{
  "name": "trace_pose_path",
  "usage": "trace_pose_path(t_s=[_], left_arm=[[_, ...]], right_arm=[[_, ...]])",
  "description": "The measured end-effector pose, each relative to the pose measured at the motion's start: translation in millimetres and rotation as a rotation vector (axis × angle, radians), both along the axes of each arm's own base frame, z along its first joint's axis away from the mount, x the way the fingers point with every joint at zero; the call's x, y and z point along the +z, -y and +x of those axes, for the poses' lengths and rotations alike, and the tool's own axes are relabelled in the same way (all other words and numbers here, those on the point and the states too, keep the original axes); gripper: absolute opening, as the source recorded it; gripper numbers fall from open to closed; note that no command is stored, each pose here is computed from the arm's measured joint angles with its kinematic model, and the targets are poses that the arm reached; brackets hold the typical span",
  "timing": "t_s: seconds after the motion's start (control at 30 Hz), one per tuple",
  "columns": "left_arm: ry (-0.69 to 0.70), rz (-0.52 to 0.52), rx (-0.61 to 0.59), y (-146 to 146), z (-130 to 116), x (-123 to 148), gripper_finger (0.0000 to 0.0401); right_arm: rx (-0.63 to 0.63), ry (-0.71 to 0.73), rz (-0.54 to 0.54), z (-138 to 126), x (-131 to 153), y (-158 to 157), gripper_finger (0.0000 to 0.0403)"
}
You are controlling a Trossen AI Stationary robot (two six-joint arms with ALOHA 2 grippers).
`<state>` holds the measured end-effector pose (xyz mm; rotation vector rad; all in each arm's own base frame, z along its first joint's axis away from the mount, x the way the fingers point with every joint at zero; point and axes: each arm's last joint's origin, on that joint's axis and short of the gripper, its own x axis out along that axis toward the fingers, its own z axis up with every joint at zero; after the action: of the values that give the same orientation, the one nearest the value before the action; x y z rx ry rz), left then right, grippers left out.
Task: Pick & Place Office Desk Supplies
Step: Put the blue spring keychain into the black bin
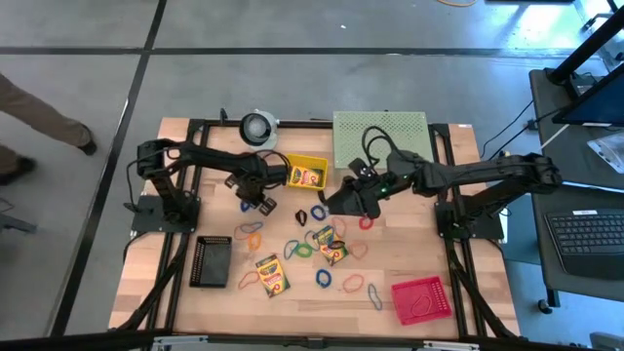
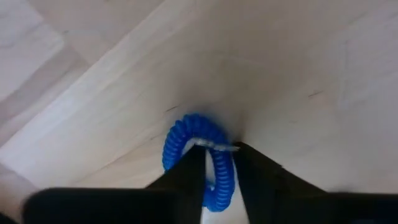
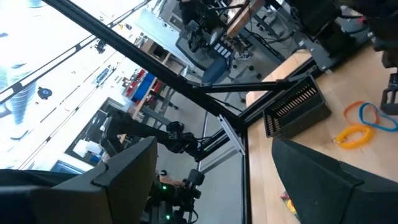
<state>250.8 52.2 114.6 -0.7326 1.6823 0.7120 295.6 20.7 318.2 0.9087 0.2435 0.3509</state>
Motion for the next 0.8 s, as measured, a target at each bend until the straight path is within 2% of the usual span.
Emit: trace_pose_path(t_s=[0.1,0.37,0.57,0.67,0.8], left_arm=[[0.014,-0.007,-0.033,-0.6,-0.2,1.3,0.0015],[0.044,-0.084,-0.085,-0.8,2.2,6.4,0.0005],[0.109,-0.086,-0.105,0.8,2.3,34.6,0.0003],[0.202,-0.074,-0.089,1.6,3.0,53.8,0.0003],[0.237,-0.053,-0.077,6.4,-6.1,77.1,0.0002]], right_arm=[[-0.017,0.018,-0.011,-2.8,3.8,0.5,0.0318],[-0.024,0.029,-0.019,-4.4,5.7,0.7,0.0318],[-0.023,0.034,-0.033,-4.4,5.7,0.8,0.0318],[-0.023,0.038,-0.046,-4.4,5.6,0.8,0.0318],[-0.024,0.042,-0.062,-4.4,5.1,1.3,0.0318]])
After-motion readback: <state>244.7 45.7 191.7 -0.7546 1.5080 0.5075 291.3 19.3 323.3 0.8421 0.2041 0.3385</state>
